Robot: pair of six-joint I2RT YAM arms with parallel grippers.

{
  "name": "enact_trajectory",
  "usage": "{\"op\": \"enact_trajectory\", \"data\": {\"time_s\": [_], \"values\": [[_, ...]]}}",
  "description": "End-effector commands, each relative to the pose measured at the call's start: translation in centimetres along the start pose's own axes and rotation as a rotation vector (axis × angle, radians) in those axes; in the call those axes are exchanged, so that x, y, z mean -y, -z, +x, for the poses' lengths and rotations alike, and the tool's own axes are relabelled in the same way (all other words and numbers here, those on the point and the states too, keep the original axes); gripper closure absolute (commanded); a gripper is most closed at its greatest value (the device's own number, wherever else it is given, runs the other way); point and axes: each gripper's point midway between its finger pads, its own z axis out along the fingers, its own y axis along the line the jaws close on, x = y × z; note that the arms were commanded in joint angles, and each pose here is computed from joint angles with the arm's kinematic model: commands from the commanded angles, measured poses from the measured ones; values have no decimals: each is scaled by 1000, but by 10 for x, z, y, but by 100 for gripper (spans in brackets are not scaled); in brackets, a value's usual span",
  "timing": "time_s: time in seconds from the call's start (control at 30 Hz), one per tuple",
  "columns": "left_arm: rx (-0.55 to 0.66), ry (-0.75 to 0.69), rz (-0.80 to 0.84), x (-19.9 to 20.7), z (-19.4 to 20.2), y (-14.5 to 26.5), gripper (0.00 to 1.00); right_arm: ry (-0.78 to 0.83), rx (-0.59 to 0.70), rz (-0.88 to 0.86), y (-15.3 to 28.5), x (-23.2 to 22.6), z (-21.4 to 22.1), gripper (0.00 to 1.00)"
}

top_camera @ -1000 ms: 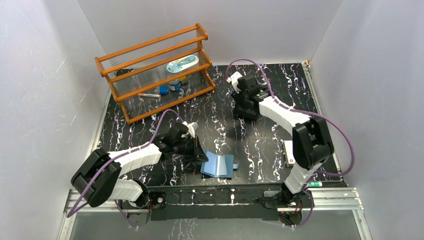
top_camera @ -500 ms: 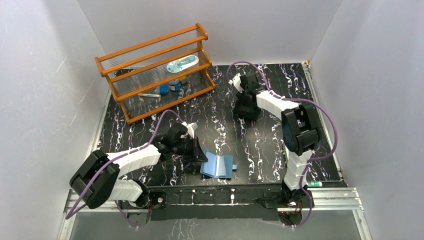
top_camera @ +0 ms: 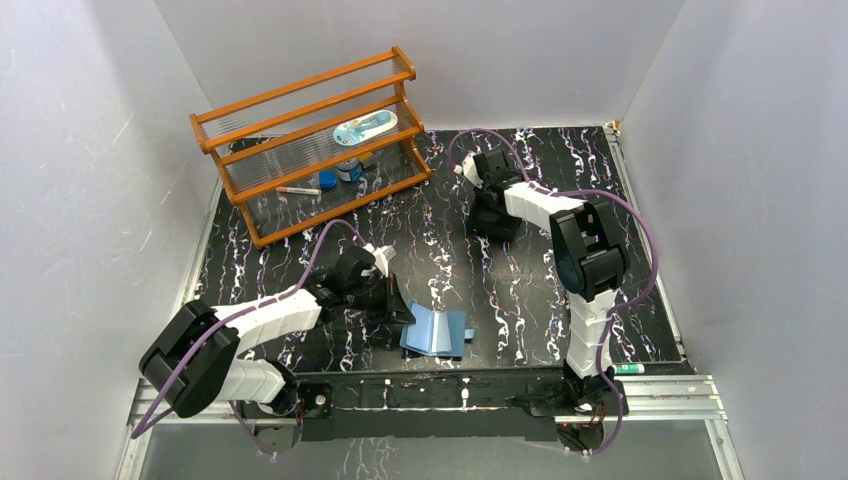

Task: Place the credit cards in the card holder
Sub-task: Pick up the credit card from the storage box.

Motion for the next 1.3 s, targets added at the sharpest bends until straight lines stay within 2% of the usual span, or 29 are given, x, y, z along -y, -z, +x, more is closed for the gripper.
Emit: {"op": "enact_trajectory", "data": {"time_s": [0.0, 0.2, 0.63, 1.0, 1.27], "values": [[-6, -24, 11, 5, -2, 4, 100, -16, 26, 85, 0, 23, -15, 57], [1, -25, 10, 5, -2, 5, 100, -37, 52, 99, 7, 32, -23, 66], [1, -18, 10, 4, -1, 5, 100, -66, 79, 116, 16, 44, -33, 68], [0, -13, 11, 3, 0, 4, 100, -108, 65, 21, 29, 30, -25, 87], [6, 1, 6, 3, -2, 2, 100, -163, 84, -71, 58, 21, -27, 100]]}}
